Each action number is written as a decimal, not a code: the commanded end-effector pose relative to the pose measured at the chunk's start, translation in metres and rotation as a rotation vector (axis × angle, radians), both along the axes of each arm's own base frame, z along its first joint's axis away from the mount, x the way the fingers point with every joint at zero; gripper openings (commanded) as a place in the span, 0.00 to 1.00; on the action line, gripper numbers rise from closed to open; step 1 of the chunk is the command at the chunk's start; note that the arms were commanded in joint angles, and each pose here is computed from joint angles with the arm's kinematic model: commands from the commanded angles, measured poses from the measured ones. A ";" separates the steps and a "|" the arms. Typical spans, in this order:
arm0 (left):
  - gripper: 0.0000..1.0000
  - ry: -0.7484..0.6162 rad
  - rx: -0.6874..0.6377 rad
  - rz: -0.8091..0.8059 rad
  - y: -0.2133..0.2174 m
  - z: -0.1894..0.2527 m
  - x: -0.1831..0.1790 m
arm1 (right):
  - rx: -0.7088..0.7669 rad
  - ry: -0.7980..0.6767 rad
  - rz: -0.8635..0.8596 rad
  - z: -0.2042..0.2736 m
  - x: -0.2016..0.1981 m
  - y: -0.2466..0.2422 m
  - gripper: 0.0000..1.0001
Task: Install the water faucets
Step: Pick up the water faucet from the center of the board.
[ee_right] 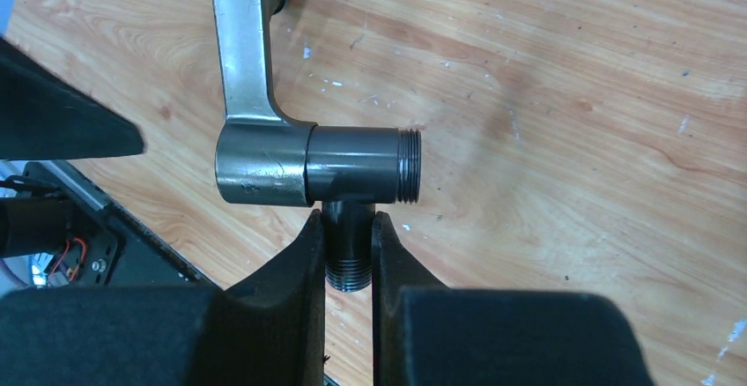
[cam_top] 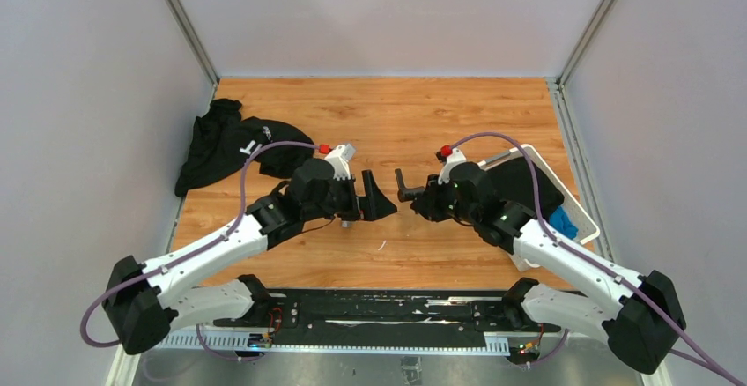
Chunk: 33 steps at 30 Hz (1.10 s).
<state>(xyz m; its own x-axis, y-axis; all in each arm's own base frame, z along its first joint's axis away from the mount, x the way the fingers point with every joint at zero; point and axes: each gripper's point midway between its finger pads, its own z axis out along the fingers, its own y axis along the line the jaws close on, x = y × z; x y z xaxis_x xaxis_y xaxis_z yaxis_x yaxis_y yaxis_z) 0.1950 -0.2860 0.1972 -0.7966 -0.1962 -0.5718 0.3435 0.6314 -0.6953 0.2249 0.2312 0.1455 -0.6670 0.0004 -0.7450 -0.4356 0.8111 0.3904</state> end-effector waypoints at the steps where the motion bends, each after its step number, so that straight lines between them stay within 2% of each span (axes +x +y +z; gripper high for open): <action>1: 0.98 -0.049 -0.082 -0.020 -0.022 0.016 0.009 | 0.082 -0.032 0.025 0.031 -0.006 0.015 0.00; 4: 0.93 -0.054 -0.081 0.000 -0.023 0.012 0.014 | 0.095 -0.035 0.033 0.036 -0.010 0.015 0.00; 9: 0.90 -0.081 -0.104 -0.035 -0.036 0.017 0.020 | 0.123 -0.043 0.054 0.043 -0.017 0.019 0.00; 13: 0.74 -0.051 -0.081 -0.064 -0.045 0.006 0.022 | 0.121 -0.041 0.060 0.044 -0.019 0.021 0.00; 22: 0.70 -0.044 -0.068 -0.070 -0.052 0.001 0.021 | 0.118 -0.034 0.082 0.042 -0.024 0.025 0.00; 28: 0.53 -0.023 -0.081 -0.082 -0.058 -0.003 0.020 | 0.120 -0.038 0.092 0.044 -0.025 0.027 0.00; 33: 0.33 -0.025 -0.098 -0.092 -0.060 0.001 0.019 | 0.118 -0.037 0.091 0.044 -0.026 0.026 0.00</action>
